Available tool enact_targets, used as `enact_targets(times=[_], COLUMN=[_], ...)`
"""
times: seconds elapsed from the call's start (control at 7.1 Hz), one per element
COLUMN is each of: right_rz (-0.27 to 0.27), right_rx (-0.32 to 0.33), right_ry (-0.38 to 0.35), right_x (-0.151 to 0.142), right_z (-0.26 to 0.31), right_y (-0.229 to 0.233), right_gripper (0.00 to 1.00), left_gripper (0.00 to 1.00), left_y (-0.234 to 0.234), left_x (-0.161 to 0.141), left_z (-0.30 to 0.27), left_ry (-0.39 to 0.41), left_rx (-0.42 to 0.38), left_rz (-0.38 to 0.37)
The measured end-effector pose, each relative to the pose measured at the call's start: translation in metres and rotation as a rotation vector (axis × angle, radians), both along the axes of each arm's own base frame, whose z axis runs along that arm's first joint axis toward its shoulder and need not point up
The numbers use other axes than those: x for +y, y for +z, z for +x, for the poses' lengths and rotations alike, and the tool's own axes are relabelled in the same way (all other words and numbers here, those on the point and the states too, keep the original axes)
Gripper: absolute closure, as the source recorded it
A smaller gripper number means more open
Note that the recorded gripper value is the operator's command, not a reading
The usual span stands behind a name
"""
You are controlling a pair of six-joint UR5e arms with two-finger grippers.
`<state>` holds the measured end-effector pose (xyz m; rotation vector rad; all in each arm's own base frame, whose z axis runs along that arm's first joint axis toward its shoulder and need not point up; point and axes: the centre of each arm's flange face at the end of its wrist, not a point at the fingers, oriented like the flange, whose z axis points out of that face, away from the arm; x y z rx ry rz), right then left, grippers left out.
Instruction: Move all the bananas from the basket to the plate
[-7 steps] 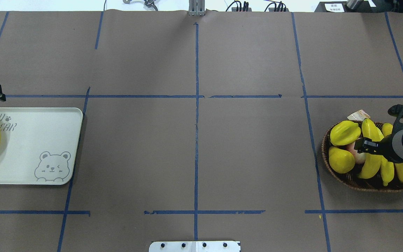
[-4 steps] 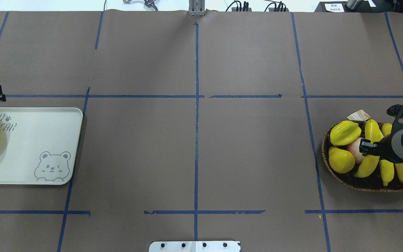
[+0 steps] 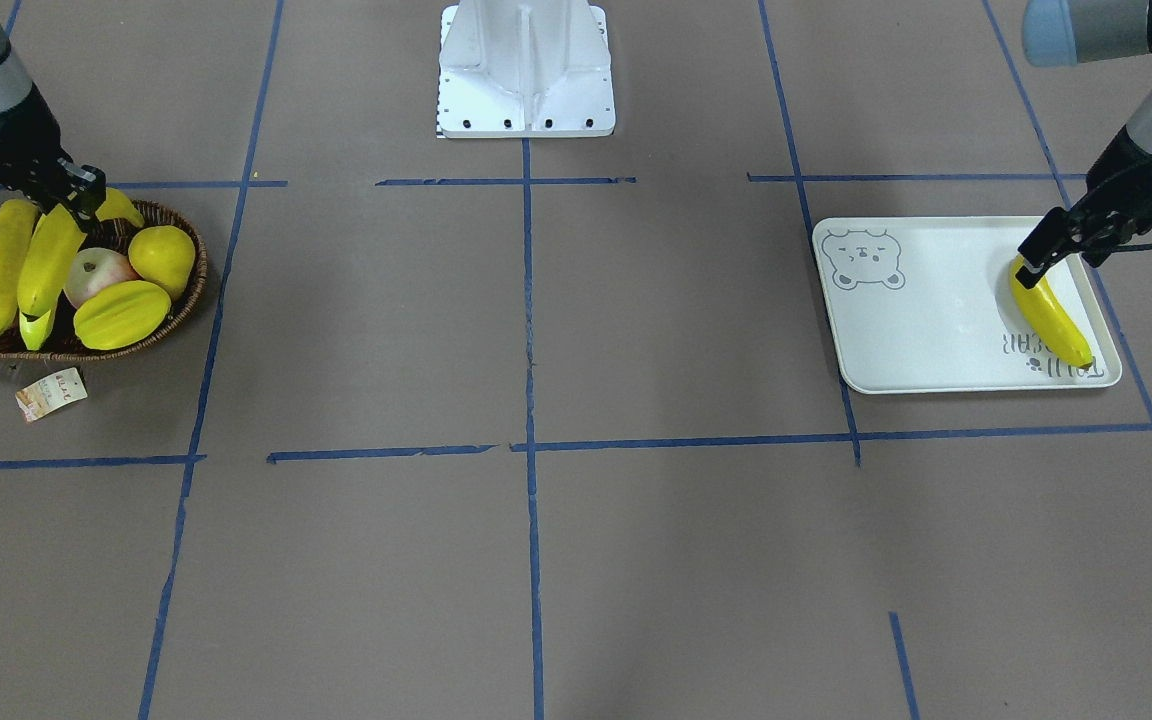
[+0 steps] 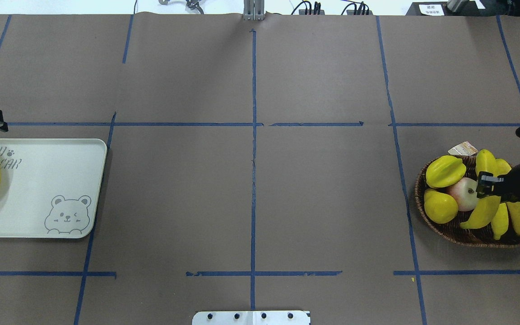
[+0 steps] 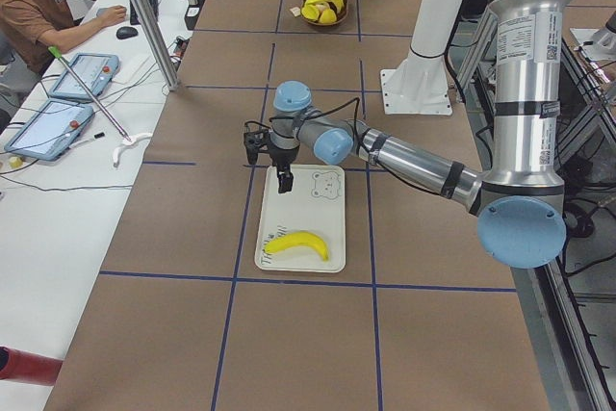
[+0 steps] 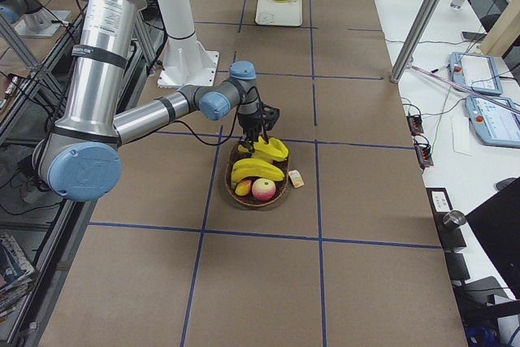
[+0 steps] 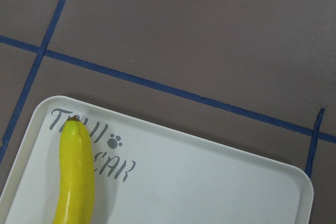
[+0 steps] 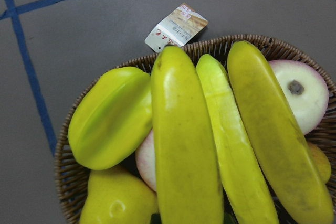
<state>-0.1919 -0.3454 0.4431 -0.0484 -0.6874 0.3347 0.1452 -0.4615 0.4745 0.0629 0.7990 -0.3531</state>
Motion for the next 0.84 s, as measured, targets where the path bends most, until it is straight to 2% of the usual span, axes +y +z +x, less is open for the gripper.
enact_targets(times=[0.14, 0.28, 0.42, 0.56, 0.7, 0.84], right_rz=[0.008, 0.044, 0.104, 0.167, 0.207, 0.220], right_rx=[-0.069, -0.151, -0.251, -0.341, -0.412, -0.460], right_ry=[-0.048, -0.106, -0.166, -0.235, -0.296, -0.324], right_x=[-0.004, -0.010, -0.027, -0.047, -0.062, -0.070], right_z=[0.034, 0.050, 0.043, 0.016, -0.025, -0.069], right_y=[-0.020, -0.044, -0.079, -0.121, -0.167, -0.213], right_gripper=[1.00, 1.00, 1.00, 1.00, 0.99, 0.99], left_gripper=[0.00, 0.00, 0.00, 0.00, 0.00, 0.00], left_y=[-0.001, -0.004, -0.008, -0.020, -0.043, -0.077], left_x=[0.000, 0.000, -0.001, -0.006, -0.014, -0.022], left_z=[0.000, 0.001, 0.002, 0.006, 0.016, 0.032], left_ry=[0.001, 0.002, 0.003, 0.007, 0.025, 0.055], left_rx=[0.001, 0.005, 0.012, 0.025, 0.061, 0.128], left_rz=[0.001, 0.007, 0.018, 0.043, 0.082, 0.113])
